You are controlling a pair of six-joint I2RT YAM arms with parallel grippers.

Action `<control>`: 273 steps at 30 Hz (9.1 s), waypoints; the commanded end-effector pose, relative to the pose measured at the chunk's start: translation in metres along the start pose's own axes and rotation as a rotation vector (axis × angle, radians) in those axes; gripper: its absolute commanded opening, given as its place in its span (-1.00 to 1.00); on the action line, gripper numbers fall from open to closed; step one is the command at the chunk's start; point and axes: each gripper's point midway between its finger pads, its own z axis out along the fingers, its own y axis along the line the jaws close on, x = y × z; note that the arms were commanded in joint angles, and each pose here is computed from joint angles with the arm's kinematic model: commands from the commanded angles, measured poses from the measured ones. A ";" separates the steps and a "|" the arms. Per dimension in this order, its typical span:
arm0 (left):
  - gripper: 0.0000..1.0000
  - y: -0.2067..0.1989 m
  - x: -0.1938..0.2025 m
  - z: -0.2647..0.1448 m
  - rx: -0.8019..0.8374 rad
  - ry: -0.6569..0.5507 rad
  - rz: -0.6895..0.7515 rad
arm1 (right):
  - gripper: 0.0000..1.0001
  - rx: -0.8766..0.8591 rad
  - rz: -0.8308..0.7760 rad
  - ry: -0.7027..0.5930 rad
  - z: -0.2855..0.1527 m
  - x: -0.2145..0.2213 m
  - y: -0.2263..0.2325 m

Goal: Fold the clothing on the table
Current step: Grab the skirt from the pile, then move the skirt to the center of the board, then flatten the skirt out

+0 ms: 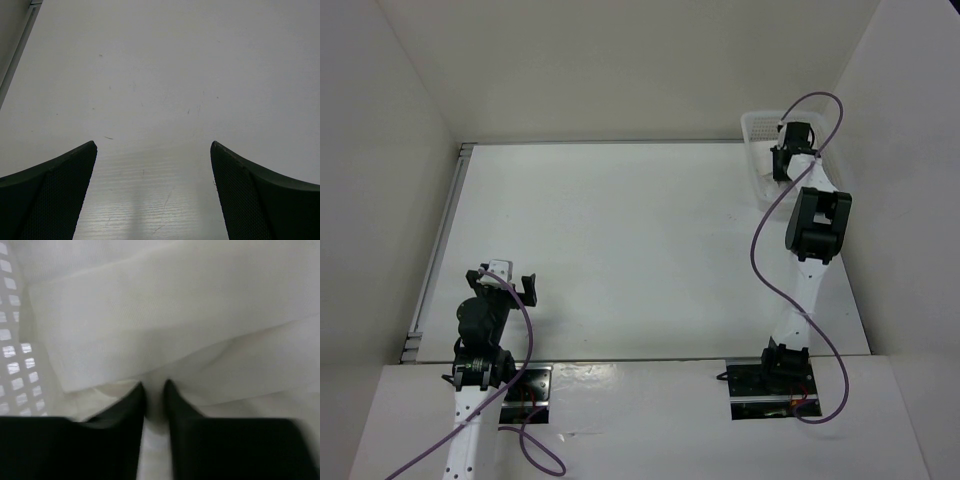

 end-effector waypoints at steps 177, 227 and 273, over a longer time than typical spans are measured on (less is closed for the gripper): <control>1.00 0.071 -0.068 0.028 -0.040 0.730 -0.247 | 0.86 -0.671 -0.921 0.028 -0.315 0.183 0.436; 0.95 -0.080 -0.030 0.090 0.633 0.843 -0.043 | 0.98 0.055 -0.348 -0.262 -0.267 -0.052 0.132; -1.00 -0.294 -0.180 0.170 0.947 0.464 0.380 | 0.98 -0.102 -0.064 -0.232 -0.312 0.033 0.024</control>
